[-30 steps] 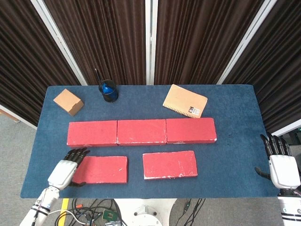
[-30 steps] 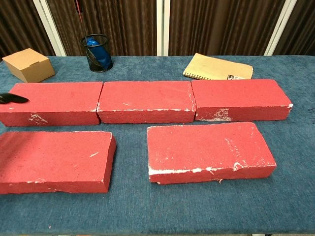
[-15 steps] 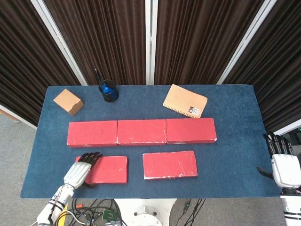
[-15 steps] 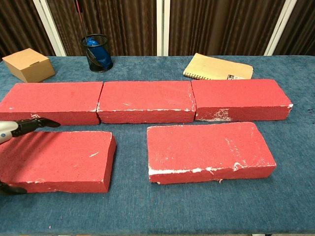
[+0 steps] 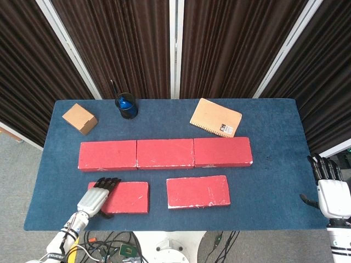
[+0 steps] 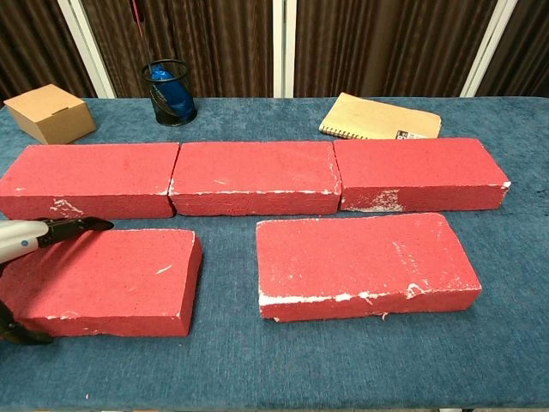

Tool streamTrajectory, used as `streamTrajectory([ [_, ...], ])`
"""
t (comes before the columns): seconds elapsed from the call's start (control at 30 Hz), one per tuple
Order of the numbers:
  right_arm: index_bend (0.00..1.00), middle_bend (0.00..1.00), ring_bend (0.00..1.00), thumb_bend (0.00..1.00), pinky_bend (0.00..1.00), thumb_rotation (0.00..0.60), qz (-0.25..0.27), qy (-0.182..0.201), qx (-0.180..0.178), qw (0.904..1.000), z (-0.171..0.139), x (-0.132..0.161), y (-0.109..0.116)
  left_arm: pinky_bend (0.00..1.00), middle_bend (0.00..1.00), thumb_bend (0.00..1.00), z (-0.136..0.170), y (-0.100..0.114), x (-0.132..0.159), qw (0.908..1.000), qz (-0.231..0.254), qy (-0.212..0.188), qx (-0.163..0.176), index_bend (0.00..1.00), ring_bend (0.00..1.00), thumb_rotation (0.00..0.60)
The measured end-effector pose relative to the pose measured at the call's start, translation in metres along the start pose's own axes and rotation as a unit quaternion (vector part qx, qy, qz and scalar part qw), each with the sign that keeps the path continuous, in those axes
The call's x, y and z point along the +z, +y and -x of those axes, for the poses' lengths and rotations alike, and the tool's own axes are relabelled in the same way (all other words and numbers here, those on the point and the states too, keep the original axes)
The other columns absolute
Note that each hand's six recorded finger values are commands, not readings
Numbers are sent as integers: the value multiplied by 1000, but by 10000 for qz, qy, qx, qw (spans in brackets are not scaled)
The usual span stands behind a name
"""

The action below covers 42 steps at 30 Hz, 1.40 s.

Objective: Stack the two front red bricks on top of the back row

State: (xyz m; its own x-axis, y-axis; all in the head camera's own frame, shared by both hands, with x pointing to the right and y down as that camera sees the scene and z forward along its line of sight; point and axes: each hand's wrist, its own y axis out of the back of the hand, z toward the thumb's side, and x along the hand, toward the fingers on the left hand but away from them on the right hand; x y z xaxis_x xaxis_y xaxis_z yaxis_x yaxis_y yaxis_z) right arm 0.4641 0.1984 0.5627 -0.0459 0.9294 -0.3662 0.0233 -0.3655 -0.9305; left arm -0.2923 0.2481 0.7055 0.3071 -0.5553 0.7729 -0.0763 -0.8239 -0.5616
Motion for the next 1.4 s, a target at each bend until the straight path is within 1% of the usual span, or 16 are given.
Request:
streamTrajectory([
  [0.1, 0, 0, 0, 0, 0, 600, 5, -13, 8, 10000, 0, -1, -1, 0, 192, 2, 1, 1, 1, 10000, 0, -25, -34, 0, 0, 600],
  [0.17, 0, 0, 0, 0, 0, 600, 11, -22, 17, 10000, 0, -1, -2, 0, 225, 17, 1, 2, 1, 10000, -9, -27, 13, 0, 0, 600],
  [0.3, 0, 0, 0, 0, 0, 600, 21, -50, 21, 10000, 0, -2, -3, 0, 258, 63, 1, 5, 2, 10000, 31, -24, 88, 2, 0, 600],
  [0.47, 0, 0, 0, 0, 0, 600, 26, -77, 4, 10000, 0, -4, -2, 0, 263, 70, 4, 13, 7, 9997, 106, -63, 200, 2, 0, 600],
  [0.53, 0, 0, 0, 0, 0, 600, 16, -88, -2, 10000, 0, -5, -2, 0, 256, 70, 7, 21, 8, 9995, 113, -90, 279, 2, 0, 600],
  [0.63, 0, 0, 0, 0, 0, 600, -42, -114, -6, 9999, 1, -6, -2, 0, 253, 70, 12, 38, 4, 9990, 21, -85, 428, 2, 0, 600],
  [0.73, 0, 0, 0, 0, 0, 600, -40, -152, 17, 9999, 2, -8, -2, 0, 253, 70, 12, 66, -1, 9975, -131, -55, 692, 2, 0, 600],
  [0.8, 0, 0, 0, 0, 0, 600, -38, -159, 20, 9999, 2, -9, -3, 0, 253, 70, 7, 89, -2, 9956, -240, -42, 907, 2, 0, 600],
  [0.87, 0, 0, 0, 0, 0, 600, -45, -130, 37, 9999, 2, -8, -4, 0, 253, 70, -1, 108, -1, 9938, -365, -28, 1047, 2, 0, 600],
  [0.93, 0, 0, 0, 0, 0, 600, -61, -70, 73, 9999, 2, -6, -5, 0, 254, 71, -10, 120, 1, 9929, -440, -13, 1107, 2, 0, 600],
  [1.07, 0, 0, 0, 0, 0, 600, -50, 1, 82, 10000, 2, -3, -6, 22, 256, 71, -38, 139, 2, 9933, -415, 47, 1082, 2, 0, 600],
  [1.23, 0, 0, 0, 0, 0, 600, -41, -21, 78, 10000, 4, -1, -6, 33, 256, 70, -73, 142, -5, 9953, -291, 196, 898, 2, 0, 600],
  [1.4, 0, 0, 0, 0, 0, 600, -35, -81, 124, 9999, 6, -2, -8, 33, 253, 70, -105, 138, -6, 9972, -102, 274, 693, 2, 0, 600],
])
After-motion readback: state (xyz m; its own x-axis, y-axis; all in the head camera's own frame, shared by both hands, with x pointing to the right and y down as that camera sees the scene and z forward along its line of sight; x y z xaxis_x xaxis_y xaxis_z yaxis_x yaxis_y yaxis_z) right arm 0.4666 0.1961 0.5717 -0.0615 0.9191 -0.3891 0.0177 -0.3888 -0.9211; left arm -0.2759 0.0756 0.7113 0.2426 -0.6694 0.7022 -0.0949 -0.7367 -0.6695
